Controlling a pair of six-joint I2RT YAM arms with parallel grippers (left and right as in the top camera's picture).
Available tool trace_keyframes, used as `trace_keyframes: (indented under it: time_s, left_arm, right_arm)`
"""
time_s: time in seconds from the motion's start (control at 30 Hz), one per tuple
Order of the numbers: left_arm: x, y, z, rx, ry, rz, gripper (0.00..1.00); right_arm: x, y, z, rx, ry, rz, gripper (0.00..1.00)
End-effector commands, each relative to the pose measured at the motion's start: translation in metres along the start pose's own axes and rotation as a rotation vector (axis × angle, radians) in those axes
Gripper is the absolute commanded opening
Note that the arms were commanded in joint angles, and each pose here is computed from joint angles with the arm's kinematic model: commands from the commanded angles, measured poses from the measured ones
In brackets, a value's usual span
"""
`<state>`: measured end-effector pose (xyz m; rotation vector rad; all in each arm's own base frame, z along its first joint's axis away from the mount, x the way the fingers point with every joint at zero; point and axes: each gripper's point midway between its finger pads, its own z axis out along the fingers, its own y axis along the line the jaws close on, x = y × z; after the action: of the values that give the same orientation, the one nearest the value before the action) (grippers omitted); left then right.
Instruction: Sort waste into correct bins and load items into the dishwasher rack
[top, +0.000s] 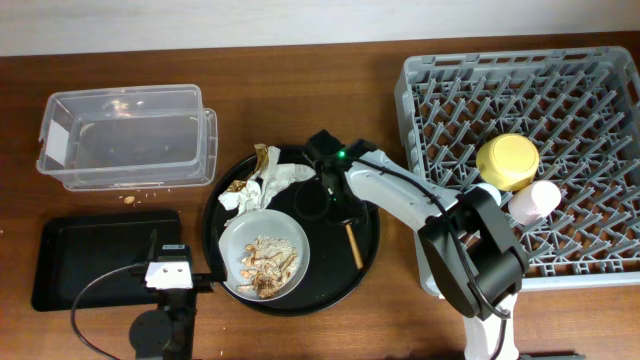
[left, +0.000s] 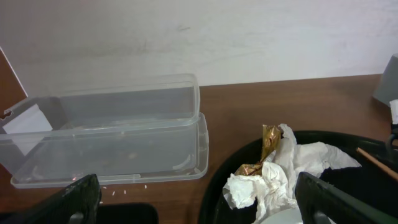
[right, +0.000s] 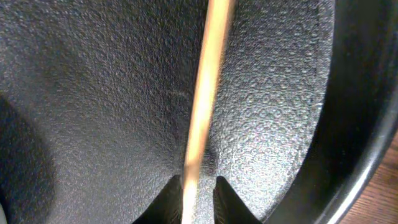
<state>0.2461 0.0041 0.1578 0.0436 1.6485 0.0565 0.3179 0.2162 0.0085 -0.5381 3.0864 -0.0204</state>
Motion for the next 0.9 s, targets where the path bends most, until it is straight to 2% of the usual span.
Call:
trace_keyframes:
  time_s: [0.0, 0.5, 0.53, 0.57, 0.63, 0.73, 0.87]
  left_arm:
    - [0.001, -0.003, 0.0, 0.015, -0.002, 0.02, 0.99]
    - [0.001, -0.003, 0.0, 0.015, -0.001, 0.02, 0.99]
    - [0.001, -0.003, 0.0, 0.015, -0.001, 0.02, 0.99]
    - [0.001, -0.003, 0.0, 0.015, -0.001, 0.02, 0.99]
    - [0.001, -0.003, 0.0, 0.015, -0.001, 0.02, 0.99]
    - [0.001, -0.003, 0.0, 0.015, -0.001, 0.02, 0.99]
    - [0.001, -0.003, 0.0, 0.015, -0.001, 0.019, 0.99]
  right_arm:
    - [0.004, -0.003, 0.007, 0.029, 0.016, 0.014, 0.2]
    - [0.0, 0.004, 0.02, 0.008, -0.028, 0.045, 0.19]
    - [0.0, 0.004, 0.02, 0.011, -0.03, 0.049, 0.18]
    - [0.0, 0.004, 0.02, 0.01, -0.031, 0.076, 0.07]
    - [-0.001, 0.004, 0.018, 0.009, -0.033, 0.093, 0.04]
    - [-0.004, 0.005, 0.004, 0.009, -0.034, 0.1, 0.04]
    - [-0.016, 0.004, -0.038, 0.007, -0.055, 0.108, 0.04]
